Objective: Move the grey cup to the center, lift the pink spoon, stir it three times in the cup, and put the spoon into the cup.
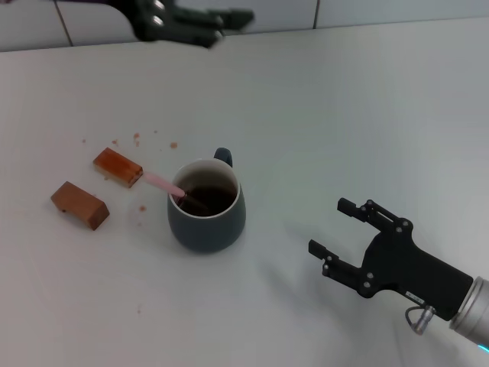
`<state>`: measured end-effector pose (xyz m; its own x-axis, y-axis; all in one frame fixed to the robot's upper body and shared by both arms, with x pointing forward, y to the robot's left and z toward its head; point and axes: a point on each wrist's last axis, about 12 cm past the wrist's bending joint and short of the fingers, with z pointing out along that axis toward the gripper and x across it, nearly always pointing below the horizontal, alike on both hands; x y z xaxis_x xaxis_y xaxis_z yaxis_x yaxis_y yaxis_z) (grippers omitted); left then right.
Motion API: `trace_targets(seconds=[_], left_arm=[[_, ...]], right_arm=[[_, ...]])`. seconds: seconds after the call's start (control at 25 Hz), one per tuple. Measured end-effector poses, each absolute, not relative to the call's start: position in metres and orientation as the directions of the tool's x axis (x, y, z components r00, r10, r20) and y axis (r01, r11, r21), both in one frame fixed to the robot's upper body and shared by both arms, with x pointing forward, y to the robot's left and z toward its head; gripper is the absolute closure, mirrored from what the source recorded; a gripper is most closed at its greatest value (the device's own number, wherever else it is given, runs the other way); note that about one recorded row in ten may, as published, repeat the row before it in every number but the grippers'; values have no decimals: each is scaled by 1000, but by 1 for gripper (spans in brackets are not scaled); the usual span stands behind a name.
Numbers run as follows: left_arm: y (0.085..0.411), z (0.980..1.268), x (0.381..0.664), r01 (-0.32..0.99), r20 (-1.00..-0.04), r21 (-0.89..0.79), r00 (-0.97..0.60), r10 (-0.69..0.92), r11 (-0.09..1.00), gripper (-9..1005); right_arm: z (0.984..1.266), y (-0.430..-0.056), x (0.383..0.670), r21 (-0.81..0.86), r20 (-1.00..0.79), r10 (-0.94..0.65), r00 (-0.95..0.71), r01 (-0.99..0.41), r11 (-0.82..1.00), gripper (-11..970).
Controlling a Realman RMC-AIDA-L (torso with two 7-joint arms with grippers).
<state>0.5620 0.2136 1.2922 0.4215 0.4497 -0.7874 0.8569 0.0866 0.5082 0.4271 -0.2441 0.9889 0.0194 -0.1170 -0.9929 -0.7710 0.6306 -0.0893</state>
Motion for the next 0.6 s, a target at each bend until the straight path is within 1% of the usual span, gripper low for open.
trace_targets(seconds=[0.04,0.08,0.24,0.28,0.32,0.36,0.4,0.6], left_arm=[[214,1292,562,857,-787,508,422,450,87,278],[233,1287,564,861,-829,486,400,392,148,268],[233,1287,564,861,-829,486,400,392,148,225],[272,1254,560,888,-884,409,328,334,210,214],[288,1223,547,898,-895,385,307,324,212,213],[288,1223,547,898,-895,385,307,324,212,213],[296,1200,538,902,-901,370,290,323,224,212],[310,1147,514,908,-925,322,242,293,268,211]], right_arm=[[989,-244,427,-89,-993,-117,19,-771,631,201],[990,-245,427,-90,-993,-113,23,-770,631,201],[992,-246,425,-91,-994,-99,36,-770,631,200],[992,-247,424,-92,-995,-95,41,-770,631,200],[994,-248,424,-93,-995,-87,49,-770,631,200],[994,-248,424,-93,-995,-87,49,-770,631,200],[995,-248,423,-93,-995,-79,55,-770,631,200],[996,-247,422,-92,-996,-70,61,-773,627,201]])
